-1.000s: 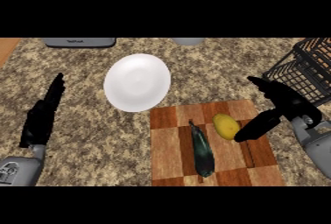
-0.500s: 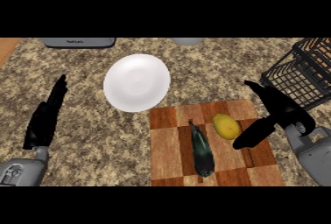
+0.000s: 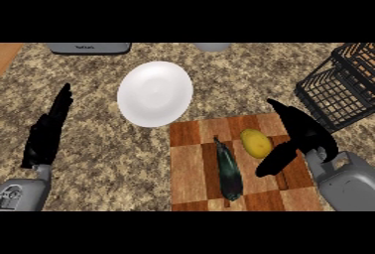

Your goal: Pick the lemon from the cutting board and place it in the tiered basket

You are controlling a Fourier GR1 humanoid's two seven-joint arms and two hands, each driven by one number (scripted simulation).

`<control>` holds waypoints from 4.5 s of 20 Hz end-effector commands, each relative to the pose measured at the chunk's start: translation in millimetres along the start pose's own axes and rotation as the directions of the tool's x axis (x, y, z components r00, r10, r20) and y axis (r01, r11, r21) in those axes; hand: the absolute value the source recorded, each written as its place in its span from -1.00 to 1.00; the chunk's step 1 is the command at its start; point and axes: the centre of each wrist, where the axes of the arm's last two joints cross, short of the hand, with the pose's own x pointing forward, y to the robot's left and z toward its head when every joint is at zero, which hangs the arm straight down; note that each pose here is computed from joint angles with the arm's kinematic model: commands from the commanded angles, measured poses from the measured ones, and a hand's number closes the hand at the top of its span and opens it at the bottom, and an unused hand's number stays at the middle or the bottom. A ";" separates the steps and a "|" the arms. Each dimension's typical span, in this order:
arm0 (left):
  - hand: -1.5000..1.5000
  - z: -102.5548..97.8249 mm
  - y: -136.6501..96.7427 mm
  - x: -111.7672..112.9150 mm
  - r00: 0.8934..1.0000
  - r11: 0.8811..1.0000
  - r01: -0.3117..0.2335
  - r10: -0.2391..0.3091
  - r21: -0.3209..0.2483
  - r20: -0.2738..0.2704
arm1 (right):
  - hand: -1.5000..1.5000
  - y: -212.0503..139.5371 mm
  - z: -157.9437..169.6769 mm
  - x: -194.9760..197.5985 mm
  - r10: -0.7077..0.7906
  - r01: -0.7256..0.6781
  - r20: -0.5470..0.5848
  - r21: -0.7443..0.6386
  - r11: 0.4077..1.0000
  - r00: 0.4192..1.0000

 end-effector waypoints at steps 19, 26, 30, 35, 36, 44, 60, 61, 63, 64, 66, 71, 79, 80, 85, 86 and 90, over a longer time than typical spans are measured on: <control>0.00 8.4 -12.6 -0.1 1.000 1.000 0.004 -0.004 -0.014 0.012 | -1.00 33.7 -32.1 4.2 0.018 -0.005 -0.148 0.092 0.996 0.989; 0.00 7.0 6.3 14.8 1.000 1.000 0.023 -0.023 -0.005 -0.003 | -1.00 59.4 -66.9 -6.2 -0.018 0.041 -0.168 0.133 0.990 0.986; 0.00 2.0 3.9 -6.0 1.000 1.000 -0.019 0.019 -0.018 -0.003 | 1.00 52.5 -65.1 -4.7 0.054 -0.034 -0.064 0.284 0.958 0.996; 0.00 6.3 -8.0 0.7 1.000 1.000 -0.012 0.012 -0.021 0.008 | 1.00 55.3 -60.2 9.1 0.192 -0.184 -0.030 0.171 0.968 0.981; 0.00 7.4 1.0 -0.9 0.999 0.999 0.032 -0.032 -0.001 0.017 | 1.00 74.6 -56.5 9.1 0.159 -0.152 -0.024 0.172 0.973 0.987; 0.00 10.1 -7.8 -12.5 1.000 1.000 0.016 -0.016 0.001 -0.002 | 1.00 45.3 -34.3 11.5 -0.085 0.088 -0.034 0.100 0.991 0.996; 0.00 12.7 6.9 -8.6 1.000 1.000 0.003 -0.003 0.028 -0.022 | 1.00 -11.2 133.2 -45.6 0.089 0.183 0.749 -0.272 0.945 0.657; 0.00 19.9 -2.8 -7.7 1.000 1.000 0.000 0.001 0.028 -0.023 | 1.00 -20.1 146.2 -52.7 0.094 0.222 0.764 -0.300 0.928 0.638; 0.00 5.4 10.5 1.3 1.000 0.999 0.006 -0.005 0.035 -0.005 | 1.00 -34.0 154.8 -63.1 0.104 0.254 0.762 -0.337 0.906 0.639; 0.00 13.9 -0.1 7.2 1.000 1.000 -0.002 0.002 0.001 -0.022 | 1.00 -46.4 159.4 -58.0 0.072 0.294 0.762 -0.332 0.896 0.643; 0.00 19.4 -4.4 -6.6 1.000 1.000 -0.006 0.006 0.007 -0.017 | 1.00 -64.8 154.7 -69.4 0.121 0.293 0.740 -0.403 0.867 0.661; 0.00 5.3 -10.4 -0.1 1.000 1.000 0.004 -0.004 -0.014 -0.002 | 1.00 -111.0 160.6 -70.2 0.227 0.219 0.657 -0.524 0.823 0.719; 0.00 -1.6 -6.1 -0.5 1.000 1.000 -0.008 0.008 -0.013 0.007 | 1.00 -181.4 131.9 -64.6 0.193 0.224 0.689 -0.467 0.856 0.699; 0.00 12.7 -16.7 -0.9 1.000 1.000 -0.004 0.004 -0.011 0.001 | 1.00 -177.1 117.3 -70.5 0.232 0.185 0.679 -0.482 0.857 0.697; 0.00 8.2 2.1 -9.5 1.000 1.000 -0.008 0.008 -0.019 0.008 | 1.00 -178.2 96.4 -53.6 0.357 0.111 0.589 -0.612 0.783 0.725; 0.00 9.1 -5.8 0.7 1.000 1.000 -0.003 0.003 -0.022 0.021 | 1.00 -172.9 82.2 -72.4 0.400 0.062 0.551 -0.638 0.767 0.732; 0.00 -5.9 5.4 11.2 1.000 1.000 -0.005 0.005 -0.028 0.017 | 1.00 -194.6 78.5 -69.8 0.512 -0.038 0.386 -0.770 0.637 0.767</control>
